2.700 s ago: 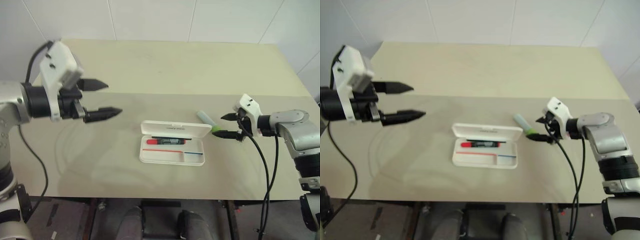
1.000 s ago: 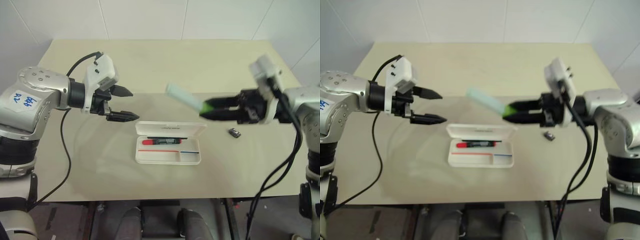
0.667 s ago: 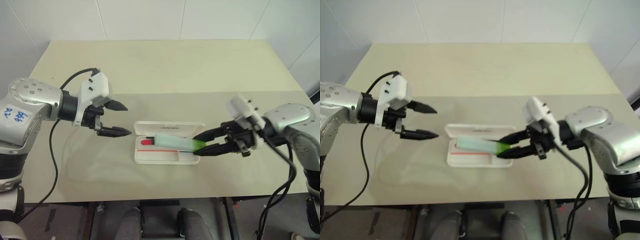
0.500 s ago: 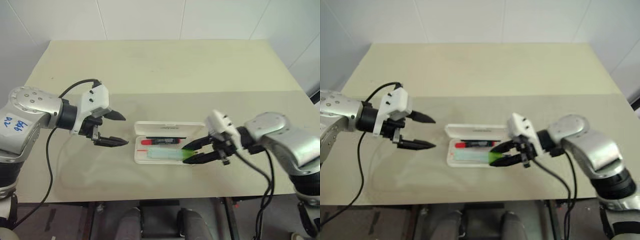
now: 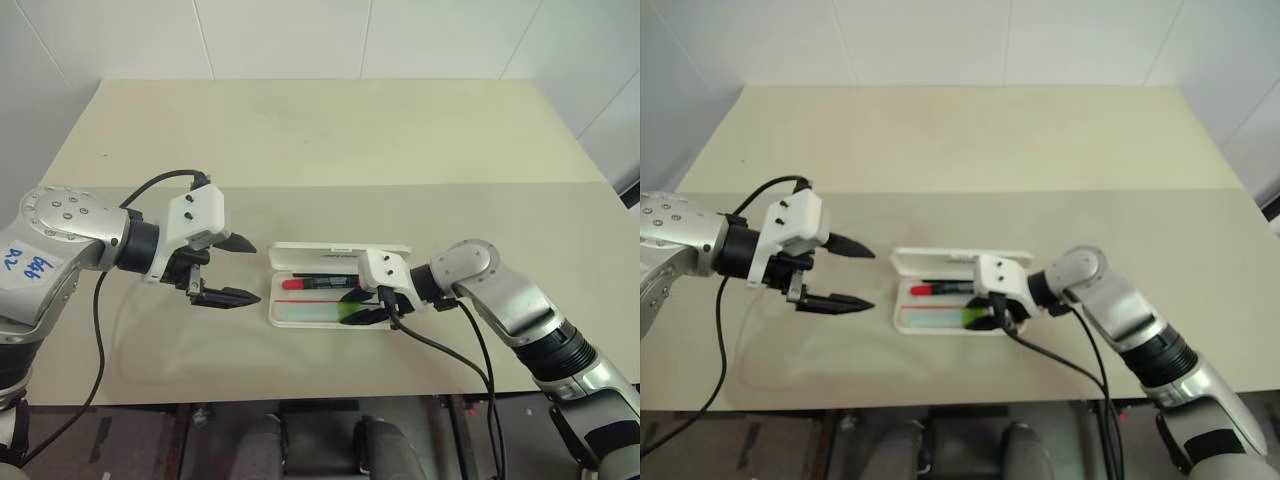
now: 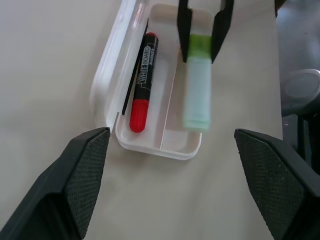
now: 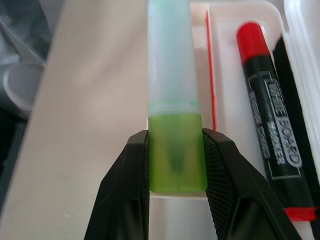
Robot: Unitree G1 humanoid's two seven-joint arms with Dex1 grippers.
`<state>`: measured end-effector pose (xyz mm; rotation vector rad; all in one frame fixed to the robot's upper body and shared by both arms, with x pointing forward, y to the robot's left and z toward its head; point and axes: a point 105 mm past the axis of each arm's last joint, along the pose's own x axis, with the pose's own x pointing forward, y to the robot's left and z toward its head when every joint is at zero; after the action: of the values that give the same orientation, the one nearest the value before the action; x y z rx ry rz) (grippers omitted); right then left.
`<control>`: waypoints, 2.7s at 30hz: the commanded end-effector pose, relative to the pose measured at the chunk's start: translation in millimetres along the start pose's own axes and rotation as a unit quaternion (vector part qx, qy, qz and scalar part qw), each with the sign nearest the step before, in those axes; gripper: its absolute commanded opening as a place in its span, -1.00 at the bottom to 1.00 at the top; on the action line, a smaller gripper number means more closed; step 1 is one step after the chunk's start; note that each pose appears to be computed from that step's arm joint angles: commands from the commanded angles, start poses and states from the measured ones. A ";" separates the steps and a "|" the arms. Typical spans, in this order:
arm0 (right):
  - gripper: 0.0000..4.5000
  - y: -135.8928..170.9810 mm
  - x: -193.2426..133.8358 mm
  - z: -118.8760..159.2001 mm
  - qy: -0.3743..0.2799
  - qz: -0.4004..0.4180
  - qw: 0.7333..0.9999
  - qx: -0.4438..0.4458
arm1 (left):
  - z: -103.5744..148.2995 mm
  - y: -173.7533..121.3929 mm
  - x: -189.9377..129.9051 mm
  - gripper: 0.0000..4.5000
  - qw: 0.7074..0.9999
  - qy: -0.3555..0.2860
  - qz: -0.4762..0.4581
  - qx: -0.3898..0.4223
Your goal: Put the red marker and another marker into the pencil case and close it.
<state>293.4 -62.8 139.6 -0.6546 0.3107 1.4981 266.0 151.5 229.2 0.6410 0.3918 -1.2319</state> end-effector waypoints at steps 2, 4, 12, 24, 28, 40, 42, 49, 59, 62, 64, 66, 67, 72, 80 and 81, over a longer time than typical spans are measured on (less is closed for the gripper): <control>-0.51 -1.7 -0.5 11.4 -0.009 -0.002 1.000 -0.025 | 6.5 -2.9 -6.2 0.89 1.000 -0.002 0.013 0.014; -0.51 -0.3 0.3 11.2 -0.008 0.003 1.000 -0.025 | 7.0 -3.9 -5.3 0.89 1.000 -0.003 0.013 0.014; 0.44 0.4 -0.8 13.0 -0.011 0.003 1.000 -0.017 | 8.7 -5.5 -4.3 0.89 1.000 -0.006 0.011 0.013; 0.98 21.4 -50.8 34.3 -0.079 0.020 0.997 0.016 | 16.4 -3.7 2.2 0.89 0.999 -0.024 -0.008 0.033; 0.98 25.4 -96.4 19.7 -0.084 -0.014 0.994 0.065 | 32.8 -10.7 1.7 0.89 0.995 -0.069 -0.030 0.067; 0.98 -47.7 -187.9 -102.0 0.092 -0.362 0.906 0.198 | 61.9 -2.4 15.0 0.89 0.986 -0.128 -0.028 0.103; 0.98 -47.4 -184.2 -103.4 0.089 -0.359 0.906 0.206 | 68.1 -2.0 17.6 0.89 0.984 -0.138 -0.030 0.105; 0.98 -50.2 -175.0 -106.3 0.080 -0.362 0.902 0.221 | 76.8 -5.8 26.6 0.89 0.982 -0.149 -0.042 0.106; 0.55 -48.4 -159.3 -117.1 0.070 -0.361 0.891 0.265 | 87.2 -2.4 32.6 0.89 0.980 -0.163 -0.037 0.108; 0.06 -46.5 -159.0 -114.1 0.067 -0.356 0.894 0.263 | 88.9 -3.6 34.0 0.89 0.979 -0.165 -0.040 0.111; -0.24 -45.1 -160.6 -110.6 0.066 -0.353 0.897 0.258 | 88.7 -2.8 34.3 0.89 0.979 -0.164 -0.039 0.110; -0.58 -43.7 -163.0 -101.1 0.058 -0.344 0.906 0.240 | 88.3 -2.1 34.0 0.89 0.980 -0.164 -0.039 0.110; -0.74 -42.9 -164.7 -91.5 0.046 -0.337 0.913 0.224 | 88.0 -1.8 33.7 0.89 0.980 -0.163 -0.038 0.110; -0.83 -7.6 -165.9 -22.7 -0.046 -0.216 0.962 0.163 | 80.3 0.2 27.4 0.89 0.983 -0.146 -0.034 0.110; -0.83 33.8 -114.4 9.4 -0.067 -0.099 0.983 0.137 | 59.1 6.2 17.6 0.89 0.990 -0.103 -0.019 0.099; -0.83 36.1 -106.1 10.8 -0.068 -0.086 0.985 0.131 | 58.4 7.1 17.9 0.89 0.990 -0.100 -0.017 0.100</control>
<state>252.5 -155.2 197.6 -0.3314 0.3587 1.2670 273.6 98.5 259.0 0.6410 0.1366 -1.3878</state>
